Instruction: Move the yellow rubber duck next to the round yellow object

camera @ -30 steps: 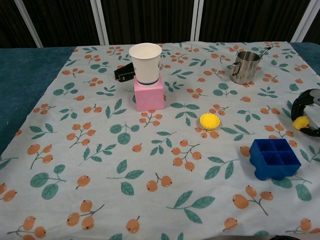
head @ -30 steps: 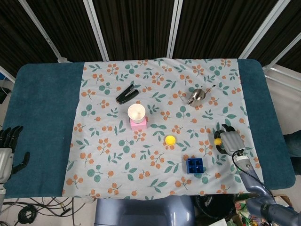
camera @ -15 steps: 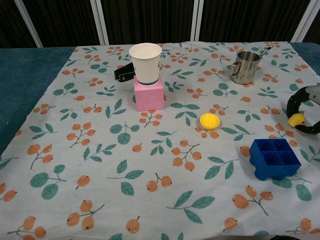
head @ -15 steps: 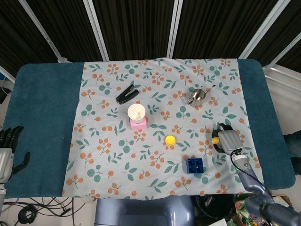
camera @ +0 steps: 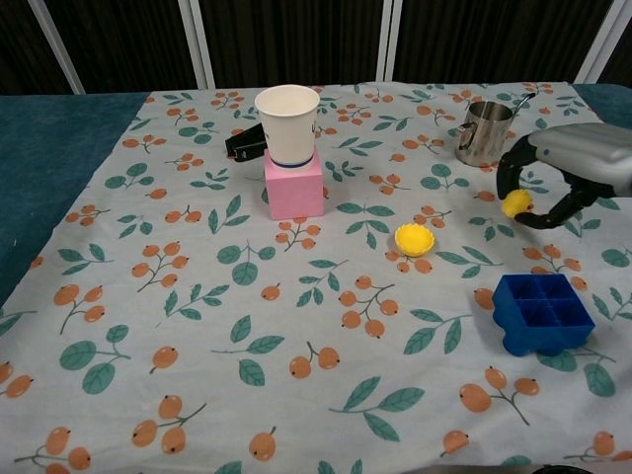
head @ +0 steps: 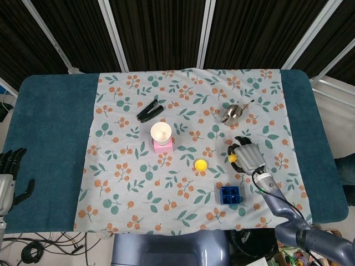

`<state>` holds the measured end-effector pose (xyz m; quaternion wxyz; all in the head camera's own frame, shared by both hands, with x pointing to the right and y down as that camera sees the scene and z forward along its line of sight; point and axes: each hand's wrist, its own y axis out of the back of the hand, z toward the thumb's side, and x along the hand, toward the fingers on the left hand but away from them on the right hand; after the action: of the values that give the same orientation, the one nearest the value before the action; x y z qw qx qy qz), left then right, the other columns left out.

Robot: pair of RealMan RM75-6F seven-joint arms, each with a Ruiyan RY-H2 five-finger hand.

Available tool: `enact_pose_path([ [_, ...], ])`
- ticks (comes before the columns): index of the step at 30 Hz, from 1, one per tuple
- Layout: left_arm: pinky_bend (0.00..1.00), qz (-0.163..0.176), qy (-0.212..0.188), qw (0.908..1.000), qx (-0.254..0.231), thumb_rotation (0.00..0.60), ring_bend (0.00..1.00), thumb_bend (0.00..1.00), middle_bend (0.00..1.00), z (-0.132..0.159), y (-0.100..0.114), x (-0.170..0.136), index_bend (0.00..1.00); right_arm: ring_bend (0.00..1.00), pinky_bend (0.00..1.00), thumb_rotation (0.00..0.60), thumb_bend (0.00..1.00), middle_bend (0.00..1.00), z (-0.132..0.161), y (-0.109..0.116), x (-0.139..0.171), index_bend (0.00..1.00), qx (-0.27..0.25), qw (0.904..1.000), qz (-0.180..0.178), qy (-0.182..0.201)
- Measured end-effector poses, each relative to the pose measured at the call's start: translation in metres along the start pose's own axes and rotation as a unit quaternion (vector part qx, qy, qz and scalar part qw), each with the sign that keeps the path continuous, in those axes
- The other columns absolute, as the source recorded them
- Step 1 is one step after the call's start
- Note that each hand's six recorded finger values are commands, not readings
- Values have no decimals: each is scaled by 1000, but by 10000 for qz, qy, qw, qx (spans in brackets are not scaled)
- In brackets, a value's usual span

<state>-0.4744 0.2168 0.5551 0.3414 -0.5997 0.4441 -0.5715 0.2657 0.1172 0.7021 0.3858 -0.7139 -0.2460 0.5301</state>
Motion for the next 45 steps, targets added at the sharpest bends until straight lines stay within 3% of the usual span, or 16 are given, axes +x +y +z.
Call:
enact_pose_path([
  [6,0,-1,11,10000,-29,600,0,428,66,-2,1,1,0,136,156,600,314,424,42,9,-15,474,23,9993,6,365],
  [16,0,-14,-2,10000,-81,600,0,428,66,-1,1,1,0,136,156,600,314,424,86,-7,-25,474,27,9977,177,647],
  [32,0,-19,-3,10000,-58,600,0,428,66,0,0,2,0,131,156,600,313,405,86,-20,-22,474,94,9978,284,590],
  [45,0,-17,-6,10000,-40,600,0,428,66,0,0,3,0,129,156,600,305,392,92,-18,-27,462,59,9977,231,630],
])
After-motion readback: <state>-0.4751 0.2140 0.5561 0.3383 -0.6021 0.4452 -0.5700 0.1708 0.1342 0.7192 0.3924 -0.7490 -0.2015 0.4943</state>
